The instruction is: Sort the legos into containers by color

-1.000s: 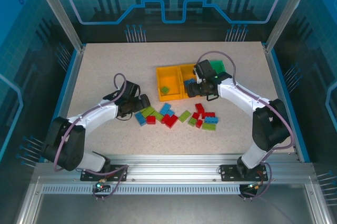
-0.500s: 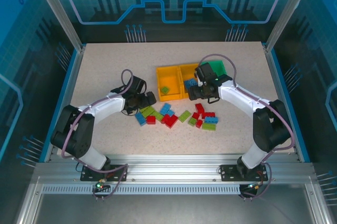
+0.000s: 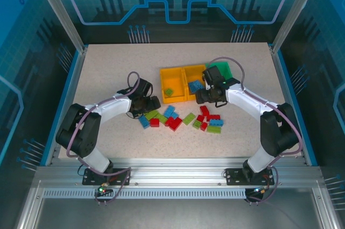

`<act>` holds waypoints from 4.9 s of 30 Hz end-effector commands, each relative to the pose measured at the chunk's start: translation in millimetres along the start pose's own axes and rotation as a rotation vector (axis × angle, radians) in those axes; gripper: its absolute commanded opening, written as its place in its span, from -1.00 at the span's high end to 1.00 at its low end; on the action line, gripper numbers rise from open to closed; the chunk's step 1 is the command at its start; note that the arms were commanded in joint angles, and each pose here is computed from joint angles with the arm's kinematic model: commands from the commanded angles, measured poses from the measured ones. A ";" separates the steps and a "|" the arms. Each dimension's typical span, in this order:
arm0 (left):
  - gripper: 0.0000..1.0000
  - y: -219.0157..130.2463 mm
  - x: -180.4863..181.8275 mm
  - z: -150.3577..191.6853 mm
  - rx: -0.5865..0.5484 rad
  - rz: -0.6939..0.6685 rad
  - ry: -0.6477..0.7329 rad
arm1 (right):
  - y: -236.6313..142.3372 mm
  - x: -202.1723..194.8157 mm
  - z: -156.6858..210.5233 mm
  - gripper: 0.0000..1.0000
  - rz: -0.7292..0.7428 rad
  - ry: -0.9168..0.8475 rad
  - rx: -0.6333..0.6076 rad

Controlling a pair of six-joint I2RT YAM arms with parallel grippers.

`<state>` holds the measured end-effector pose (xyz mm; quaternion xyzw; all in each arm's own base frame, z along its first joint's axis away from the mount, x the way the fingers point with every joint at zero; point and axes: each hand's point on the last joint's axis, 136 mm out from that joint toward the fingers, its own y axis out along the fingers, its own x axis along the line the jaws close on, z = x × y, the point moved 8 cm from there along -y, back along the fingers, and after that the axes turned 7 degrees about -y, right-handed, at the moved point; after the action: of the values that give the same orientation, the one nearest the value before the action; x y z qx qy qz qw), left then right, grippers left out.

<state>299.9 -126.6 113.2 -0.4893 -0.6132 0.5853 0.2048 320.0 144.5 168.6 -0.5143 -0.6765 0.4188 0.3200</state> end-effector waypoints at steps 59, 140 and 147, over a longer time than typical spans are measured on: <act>0.12 17.6 -15.1 -11.6 0.026 -0.065 0.339 | -5.4 -9.5 8.9 -0.53 0.007 0.047 0.005; -0.86 -52.5 -44.7 -1.2 -0.188 0.118 0.269 | -48.1 -64.9 -9.9 0.50 0.058 0.126 -0.149; -0.86 -44.7 -37.8 9.0 -0.147 0.114 0.272 | -16.7 -103.5 -31.9 0.51 0.086 0.197 -0.112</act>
<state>300.3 -154.2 162.7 -0.6131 -0.5962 0.4691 0.2205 349.1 54.5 202.3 -0.6016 -0.6388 0.3421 0.3362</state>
